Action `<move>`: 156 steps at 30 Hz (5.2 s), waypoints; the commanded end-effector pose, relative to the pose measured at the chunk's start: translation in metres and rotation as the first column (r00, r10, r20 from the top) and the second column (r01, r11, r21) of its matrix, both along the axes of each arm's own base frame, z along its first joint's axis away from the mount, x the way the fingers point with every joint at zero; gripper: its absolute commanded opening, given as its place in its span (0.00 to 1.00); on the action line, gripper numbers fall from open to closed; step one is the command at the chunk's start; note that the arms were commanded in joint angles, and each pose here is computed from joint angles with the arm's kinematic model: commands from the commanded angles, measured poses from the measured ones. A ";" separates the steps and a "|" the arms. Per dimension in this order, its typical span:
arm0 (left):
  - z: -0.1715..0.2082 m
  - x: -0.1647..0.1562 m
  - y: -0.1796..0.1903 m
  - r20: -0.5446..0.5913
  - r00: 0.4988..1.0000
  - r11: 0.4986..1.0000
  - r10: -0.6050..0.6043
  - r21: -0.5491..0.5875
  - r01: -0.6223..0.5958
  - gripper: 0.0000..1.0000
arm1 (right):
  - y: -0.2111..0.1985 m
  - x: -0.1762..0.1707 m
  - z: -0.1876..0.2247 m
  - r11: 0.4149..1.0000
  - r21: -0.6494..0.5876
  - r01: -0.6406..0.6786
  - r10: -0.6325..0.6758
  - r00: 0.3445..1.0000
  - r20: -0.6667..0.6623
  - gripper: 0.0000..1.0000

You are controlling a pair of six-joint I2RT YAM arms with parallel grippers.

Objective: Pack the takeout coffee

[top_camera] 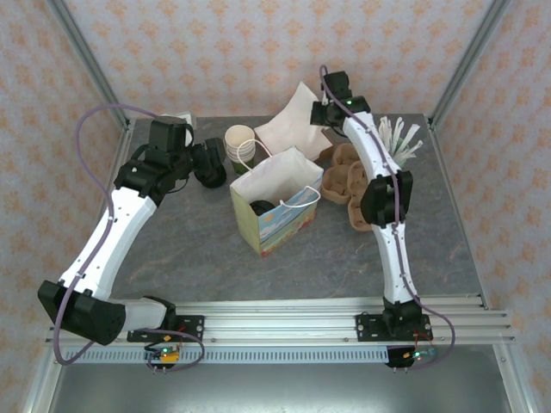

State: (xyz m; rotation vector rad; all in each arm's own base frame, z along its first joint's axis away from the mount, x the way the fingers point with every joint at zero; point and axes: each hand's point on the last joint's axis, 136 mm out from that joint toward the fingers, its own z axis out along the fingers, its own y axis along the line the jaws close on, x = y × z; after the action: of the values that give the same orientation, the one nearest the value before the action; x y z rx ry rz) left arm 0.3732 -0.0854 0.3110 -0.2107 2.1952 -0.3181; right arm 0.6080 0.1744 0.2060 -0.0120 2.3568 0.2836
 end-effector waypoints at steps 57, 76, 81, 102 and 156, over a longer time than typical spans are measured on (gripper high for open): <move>0.101 -0.052 -0.081 0.281 0.829 0.861 -0.484 -0.012 0.508 0.83 | 0.056 -0.319 0.268 0.505 -0.097 -0.858 0.785 0.409 0.465 0.00; 0.169 -0.054 -0.156 0.379 0.379 0.465 -0.844 0.165 0.870 0.66 | 0.062 -0.322 0.274 0.431 -0.102 -0.897 0.806 0.332 0.489 0.00; 0.162 -0.065 -0.164 0.344 0.365 0.429 -0.865 0.130 0.894 0.22 | 0.059 -0.298 0.266 0.519 -0.076 -0.851 0.774 0.431 0.464 0.00; 0.073 -0.045 -0.129 0.114 0.808 0.814 -0.578 0.001 0.581 0.00 | 0.067 -0.247 0.233 0.688 0.024 -0.725 0.671 0.648 0.360 0.50; 0.017 -0.060 0.082 0.372 0.868 0.885 0.330 0.199 -0.422 1.00 | -0.193 -0.291 0.068 0.806 -0.180 0.565 -0.487 0.804 0.342 0.99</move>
State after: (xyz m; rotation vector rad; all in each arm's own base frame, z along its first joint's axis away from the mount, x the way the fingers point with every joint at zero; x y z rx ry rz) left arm 0.3094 -0.0655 0.3406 -0.0776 1.9028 -0.0525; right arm 0.3163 0.0162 0.2912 0.2686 2.0800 -0.1272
